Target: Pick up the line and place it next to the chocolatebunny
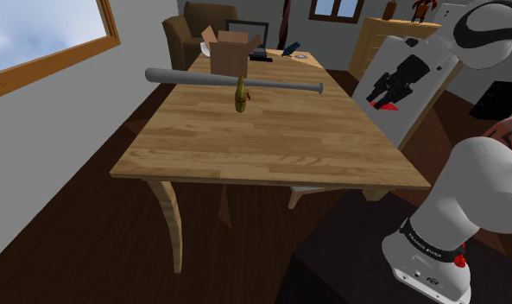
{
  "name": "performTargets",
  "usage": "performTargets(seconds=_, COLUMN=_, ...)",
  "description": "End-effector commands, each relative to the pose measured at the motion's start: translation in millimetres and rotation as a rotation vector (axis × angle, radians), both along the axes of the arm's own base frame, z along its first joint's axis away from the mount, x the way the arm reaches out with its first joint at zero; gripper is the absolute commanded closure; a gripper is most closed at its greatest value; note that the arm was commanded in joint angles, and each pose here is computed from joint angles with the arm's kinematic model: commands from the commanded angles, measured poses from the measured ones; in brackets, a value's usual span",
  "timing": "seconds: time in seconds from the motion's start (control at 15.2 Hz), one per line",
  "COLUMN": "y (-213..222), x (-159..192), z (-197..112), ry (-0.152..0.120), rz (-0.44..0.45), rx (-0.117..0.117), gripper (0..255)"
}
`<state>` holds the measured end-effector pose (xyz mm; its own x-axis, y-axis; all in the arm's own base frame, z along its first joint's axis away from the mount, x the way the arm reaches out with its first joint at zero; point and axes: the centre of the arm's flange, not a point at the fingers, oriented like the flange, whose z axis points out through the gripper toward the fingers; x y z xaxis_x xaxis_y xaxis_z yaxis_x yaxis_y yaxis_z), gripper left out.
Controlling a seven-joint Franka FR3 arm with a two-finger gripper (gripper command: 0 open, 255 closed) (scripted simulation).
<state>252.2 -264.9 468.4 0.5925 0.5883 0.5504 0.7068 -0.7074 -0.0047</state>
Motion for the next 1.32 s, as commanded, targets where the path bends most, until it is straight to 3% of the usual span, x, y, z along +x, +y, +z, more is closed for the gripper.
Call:
performTargets(seconds=0.0, y=1, x=0, z=11, ry=0.000, rz=0.000, rx=0.000, gripper=255)
performTargets(seconds=0.66, y=1, x=0, z=60, ry=0.000, rz=0.000, rx=0.000, gripper=255)
performTargets(seconds=1.25, y=17, x=118, z=61, ry=0.000, rz=0.000, rx=0.000, gripper=255)
